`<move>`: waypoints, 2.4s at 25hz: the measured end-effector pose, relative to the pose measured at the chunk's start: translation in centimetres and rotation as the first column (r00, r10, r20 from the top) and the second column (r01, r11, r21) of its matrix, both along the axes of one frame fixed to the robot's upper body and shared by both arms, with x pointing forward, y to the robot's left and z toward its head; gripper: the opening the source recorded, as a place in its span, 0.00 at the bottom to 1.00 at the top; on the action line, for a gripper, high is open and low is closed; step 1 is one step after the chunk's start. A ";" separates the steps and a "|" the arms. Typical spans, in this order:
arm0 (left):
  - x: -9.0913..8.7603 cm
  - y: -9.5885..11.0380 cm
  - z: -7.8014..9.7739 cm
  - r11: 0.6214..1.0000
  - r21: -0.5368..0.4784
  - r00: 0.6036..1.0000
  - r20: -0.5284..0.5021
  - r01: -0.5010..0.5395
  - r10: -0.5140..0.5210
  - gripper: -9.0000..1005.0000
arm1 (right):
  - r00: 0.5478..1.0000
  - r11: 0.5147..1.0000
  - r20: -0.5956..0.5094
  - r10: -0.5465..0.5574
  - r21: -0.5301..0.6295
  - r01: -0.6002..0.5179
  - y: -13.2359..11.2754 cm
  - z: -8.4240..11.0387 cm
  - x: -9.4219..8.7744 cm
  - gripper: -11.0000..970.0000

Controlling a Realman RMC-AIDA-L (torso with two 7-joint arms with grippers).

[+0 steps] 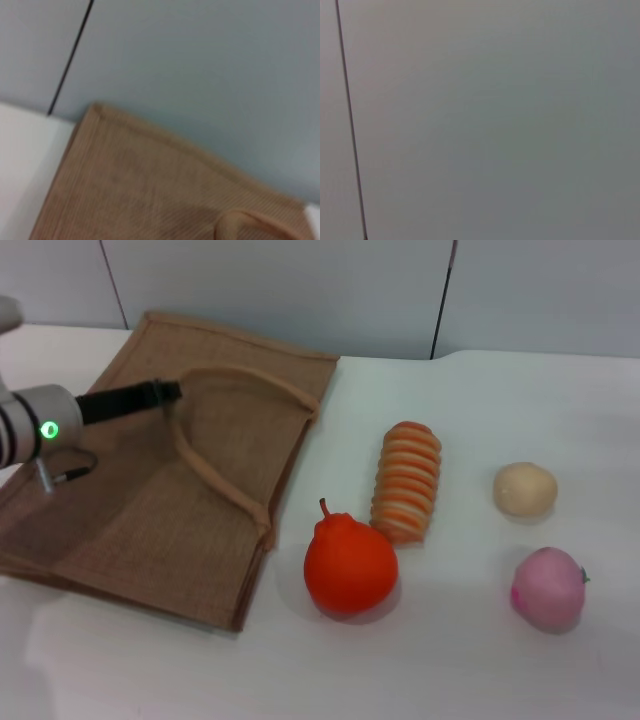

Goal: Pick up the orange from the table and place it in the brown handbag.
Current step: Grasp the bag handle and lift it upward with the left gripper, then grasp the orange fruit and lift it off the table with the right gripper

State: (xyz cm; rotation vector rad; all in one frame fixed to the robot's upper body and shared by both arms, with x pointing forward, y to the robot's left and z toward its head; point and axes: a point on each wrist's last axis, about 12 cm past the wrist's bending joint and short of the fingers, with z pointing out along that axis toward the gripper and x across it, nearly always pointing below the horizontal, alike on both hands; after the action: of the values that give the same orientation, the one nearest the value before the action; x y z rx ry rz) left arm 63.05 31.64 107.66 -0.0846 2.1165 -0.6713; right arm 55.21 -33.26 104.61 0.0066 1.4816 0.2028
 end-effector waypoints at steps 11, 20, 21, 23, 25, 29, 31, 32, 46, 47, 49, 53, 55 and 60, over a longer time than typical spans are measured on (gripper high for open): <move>-3.2 2.8 1.7 0.979 -0.205 0.965 0.258 0.017 0.037 0.13 | 0.992 0.990 -0.013 0.126 -0.059 -0.127 1.4 0.0 0.1 0.84; -4.1 3.4 2.4 0.963 -0.263 0.946 0.323 0.051 0.038 0.13 | 0.852 0.830 -0.056 0.520 -0.203 -0.520 5.5 0.9 0.4 0.84; -4.2 3.4 2.5 0.963 -0.265 0.944 0.327 0.056 0.036 0.13 | 0.825 0.801 -0.070 0.561 -0.206 -0.562 5.9 1.1 0.5 0.83; -4.2 3.3 2.6 0.961 -0.269 0.941 0.337 0.068 0.027 0.13 | 0.762 0.734 -0.109 0.638 -0.212 -0.645 6.4 1.5 0.7 0.83; -4.2 3.1 2.8 0.959 -0.271 0.936 0.352 0.083 0.018 0.13 | 0.705 0.673 -0.143 0.695 -0.216 -0.707 6.5 1.9 0.7 0.83; -4.3 3.0 3.1 0.957 -0.272 0.923 0.386 0.102 0.011 0.12 | 0.568 0.531 -0.220 0.793 -0.209 -0.821 7.4 2.7 0.8 0.83; -4.5 2.8 3.1 0.954 -0.279 0.915 0.403 0.110 0.012 0.12 | 0.509 0.470 -0.257 0.821 -0.202 -0.859 8.1 2.8 1.0 0.83; -4.5 2.8 3.1 0.952 -0.282 0.912 0.409 0.115 0.011 0.12 | 0.484 0.443 -0.271 0.832 -0.200 -0.874 8.6 2.9 1.1 0.83; -5.2 1.7 4.1 0.931 -0.287 0.853 0.520 0.226 -0.047 0.12 | 0.327 0.272 -0.452 0.830 -0.183 -0.945 13.2 2.3 2.8 0.83; -5.3 1.6 4.2 0.929 -0.290 0.850 0.524 0.232 -0.049 0.12 | 0.320 0.265 -0.466 0.825 -0.180 -0.947 13.4 2.2 2.8 0.83; -5.4 1.6 4.3 0.924 -0.294 0.844 0.533 0.243 -0.052 0.12 | 0.304 0.249 -0.488 0.818 -0.176 -0.952 13.8 2.1 2.9 0.83; -5.6 1.4 4.5 0.916 -0.301 0.833 0.550 0.265 -0.061 0.12 | 0.288 0.228 -0.514 0.808 -0.178 -0.957 14.6 1.9 3.1 0.83; -5.7 1.3 4.6 0.911 -0.308 0.829 0.556 0.276 -0.063 0.13 | 0.281 0.220 -0.524 0.804 -0.177 -0.959 15.0 1.9 3.2 0.83; -5.8 1.0 4.7 0.901 -0.314 0.820 0.567 0.298 -0.074 0.12 | 0.275 0.209 -0.565 0.778 -0.179 -0.961 15.9 1.7 3.5 0.83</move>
State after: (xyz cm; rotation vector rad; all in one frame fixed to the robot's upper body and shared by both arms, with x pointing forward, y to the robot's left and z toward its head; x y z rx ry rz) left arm 57.22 32.64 112.35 0.0958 1.4264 -1.0939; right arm 58.74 -17.40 106.26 -1.4175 1.7012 0.8137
